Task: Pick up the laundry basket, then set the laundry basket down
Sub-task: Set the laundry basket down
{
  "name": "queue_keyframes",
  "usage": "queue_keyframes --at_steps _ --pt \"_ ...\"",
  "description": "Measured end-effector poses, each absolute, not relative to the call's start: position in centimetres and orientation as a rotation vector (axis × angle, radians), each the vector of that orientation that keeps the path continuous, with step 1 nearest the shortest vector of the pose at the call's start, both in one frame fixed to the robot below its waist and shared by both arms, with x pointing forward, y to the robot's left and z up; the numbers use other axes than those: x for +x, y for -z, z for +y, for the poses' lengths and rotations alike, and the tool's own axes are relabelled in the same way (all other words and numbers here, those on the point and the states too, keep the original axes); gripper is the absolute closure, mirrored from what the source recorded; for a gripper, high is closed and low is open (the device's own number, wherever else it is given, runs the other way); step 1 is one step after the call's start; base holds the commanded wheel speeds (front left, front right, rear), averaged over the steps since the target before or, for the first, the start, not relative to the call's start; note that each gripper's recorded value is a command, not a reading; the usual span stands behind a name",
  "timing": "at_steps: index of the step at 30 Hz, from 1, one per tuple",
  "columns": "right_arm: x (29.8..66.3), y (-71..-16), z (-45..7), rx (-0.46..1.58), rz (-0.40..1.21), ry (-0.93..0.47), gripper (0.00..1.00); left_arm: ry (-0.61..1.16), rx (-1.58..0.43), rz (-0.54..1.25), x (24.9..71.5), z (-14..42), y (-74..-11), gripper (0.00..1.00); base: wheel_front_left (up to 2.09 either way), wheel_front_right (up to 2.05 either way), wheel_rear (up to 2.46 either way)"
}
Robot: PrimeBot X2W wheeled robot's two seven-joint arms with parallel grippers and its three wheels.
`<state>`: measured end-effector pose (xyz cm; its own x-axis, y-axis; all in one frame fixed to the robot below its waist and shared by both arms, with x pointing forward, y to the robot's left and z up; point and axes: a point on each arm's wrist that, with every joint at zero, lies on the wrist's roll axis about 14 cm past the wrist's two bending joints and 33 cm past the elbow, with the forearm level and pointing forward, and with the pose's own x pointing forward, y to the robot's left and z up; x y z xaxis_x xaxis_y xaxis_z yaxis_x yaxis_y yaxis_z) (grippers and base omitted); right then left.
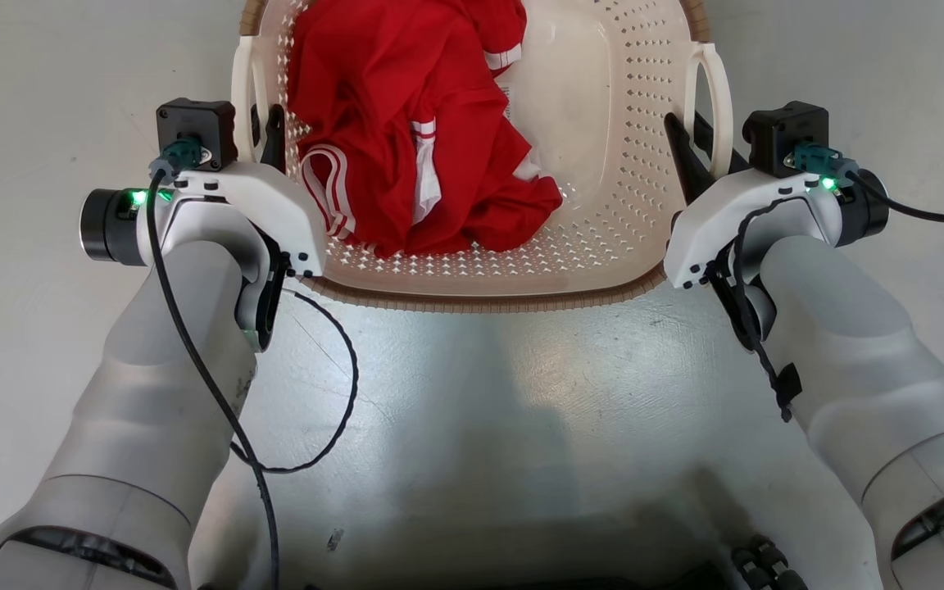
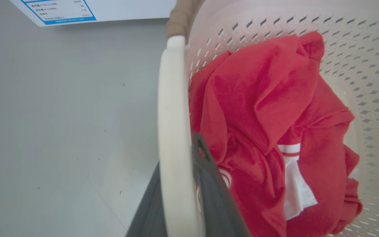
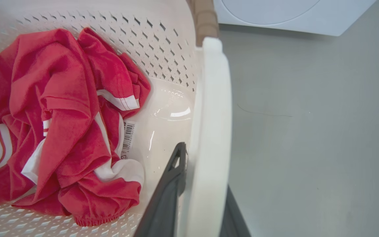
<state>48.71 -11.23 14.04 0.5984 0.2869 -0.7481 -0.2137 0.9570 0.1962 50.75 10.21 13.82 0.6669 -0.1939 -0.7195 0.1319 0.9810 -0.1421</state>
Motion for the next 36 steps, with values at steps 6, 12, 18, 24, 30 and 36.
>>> queue_keyframes --at_steps 6,12,18,24,30,36 --pt "48.6 -13.8 -11.3 0.094 0.888 -0.284 1.00 0.181 -0.086 0.829 50.5 10.2 -13.5 1.00 0.00 0.00 0.00" --pt "48.5 -13.6 -11.5 0.096 0.893 -0.277 1.00 0.185 -0.082 0.832 50.4 10.1 -13.3 1.00 0.00 0.00 0.00" --pt "48.2 -13.2 -11.7 0.091 0.905 -0.278 0.00 0.178 -0.089 0.838 50.3 10.0 -12.9 0.00 0.00 0.00 0.00" --pt "48.3 -13.0 -11.1 0.097 0.900 -0.289 0.00 0.186 -0.114 0.809 51.5 8.9 -13.2 0.00 0.00 0.00 0.00" --pt "48.7 -13.1 -11.7 0.091 0.889 -0.270 0.00 0.174 -0.120 0.812 51.5 9.0 -13.1 0.00 0.00 0.00 0.00" --pt "49.2 -13.6 -12.1 0.090 0.870 -0.253 0.00 0.173 -0.109 0.804 51.7 9.2 -13.4 0.00 0.00 0.00 0.00"
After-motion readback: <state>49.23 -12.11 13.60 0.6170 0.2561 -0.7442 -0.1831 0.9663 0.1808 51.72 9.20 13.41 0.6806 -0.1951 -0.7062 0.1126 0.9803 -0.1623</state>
